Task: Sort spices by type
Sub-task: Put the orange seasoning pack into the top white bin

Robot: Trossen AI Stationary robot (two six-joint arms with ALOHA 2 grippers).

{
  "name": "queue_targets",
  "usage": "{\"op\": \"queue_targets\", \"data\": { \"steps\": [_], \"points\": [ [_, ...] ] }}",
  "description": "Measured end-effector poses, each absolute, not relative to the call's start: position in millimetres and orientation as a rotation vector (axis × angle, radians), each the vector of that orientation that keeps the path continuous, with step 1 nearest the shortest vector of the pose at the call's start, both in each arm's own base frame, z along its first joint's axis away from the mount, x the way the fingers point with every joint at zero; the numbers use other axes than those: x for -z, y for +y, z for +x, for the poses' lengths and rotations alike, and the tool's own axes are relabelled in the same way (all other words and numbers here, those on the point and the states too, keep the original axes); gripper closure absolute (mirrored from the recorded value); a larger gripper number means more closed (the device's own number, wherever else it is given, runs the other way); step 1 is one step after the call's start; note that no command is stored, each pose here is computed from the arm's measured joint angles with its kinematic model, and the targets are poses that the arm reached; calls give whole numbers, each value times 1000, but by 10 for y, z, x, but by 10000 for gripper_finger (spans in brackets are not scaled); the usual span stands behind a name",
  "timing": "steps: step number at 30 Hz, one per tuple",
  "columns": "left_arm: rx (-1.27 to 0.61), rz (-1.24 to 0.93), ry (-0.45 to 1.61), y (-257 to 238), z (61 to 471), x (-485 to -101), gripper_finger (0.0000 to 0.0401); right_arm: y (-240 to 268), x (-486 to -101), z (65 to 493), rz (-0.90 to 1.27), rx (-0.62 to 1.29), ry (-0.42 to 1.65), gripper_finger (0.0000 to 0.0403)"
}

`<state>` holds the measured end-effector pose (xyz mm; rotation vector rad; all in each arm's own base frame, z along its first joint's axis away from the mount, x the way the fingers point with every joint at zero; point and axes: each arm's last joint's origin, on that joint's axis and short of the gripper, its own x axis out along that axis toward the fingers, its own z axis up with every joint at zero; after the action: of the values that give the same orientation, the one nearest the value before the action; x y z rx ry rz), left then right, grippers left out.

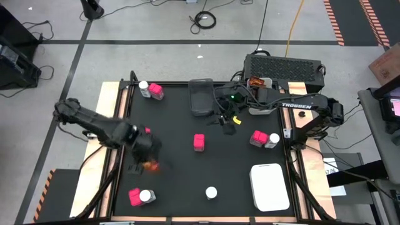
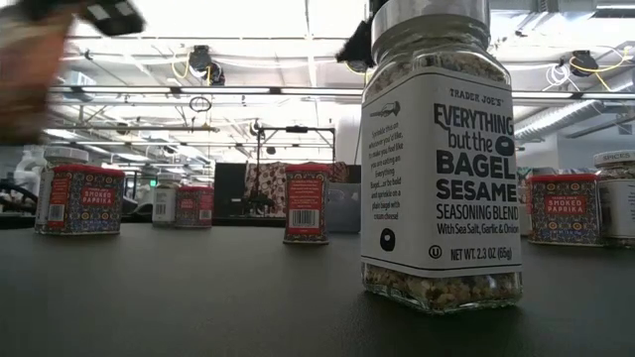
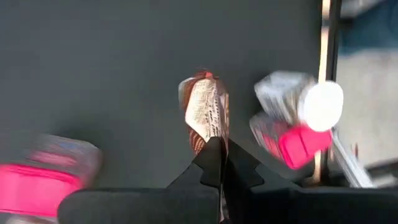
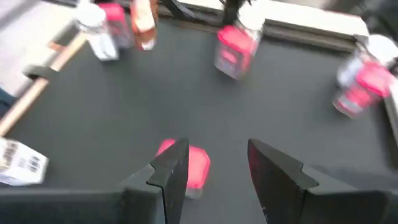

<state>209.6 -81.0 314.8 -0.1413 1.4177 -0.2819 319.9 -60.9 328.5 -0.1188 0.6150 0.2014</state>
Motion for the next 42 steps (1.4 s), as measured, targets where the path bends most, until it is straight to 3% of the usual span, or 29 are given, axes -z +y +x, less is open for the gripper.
{"op": "queue_targets", "data": {
  "steps": [6,14,20,27,34,42],
  "points": [
    [153,-174,1178,-318,2389,-3611,400,-657,-3399,2932,-138,-75,704,243],
    [81,-106,1087,270,3138,-3771,400,-693,-3419,2665,150,91,834,243],
    [102,12,1071,654,3728,-3518,401,-736,-3303,2523,200,236,988,243],
    [144,70,1153,963,4131,-3007,401,-793,-3014,2530,216,260,965,243],
    [155,41,1232,1056,4303,-2614,401,-845,-2679,2599,248,289,847,243],
    [156,33,1245,1070,4353,-2505,394,-839,-2579,2581,251,289,863,243]
  ]
}}
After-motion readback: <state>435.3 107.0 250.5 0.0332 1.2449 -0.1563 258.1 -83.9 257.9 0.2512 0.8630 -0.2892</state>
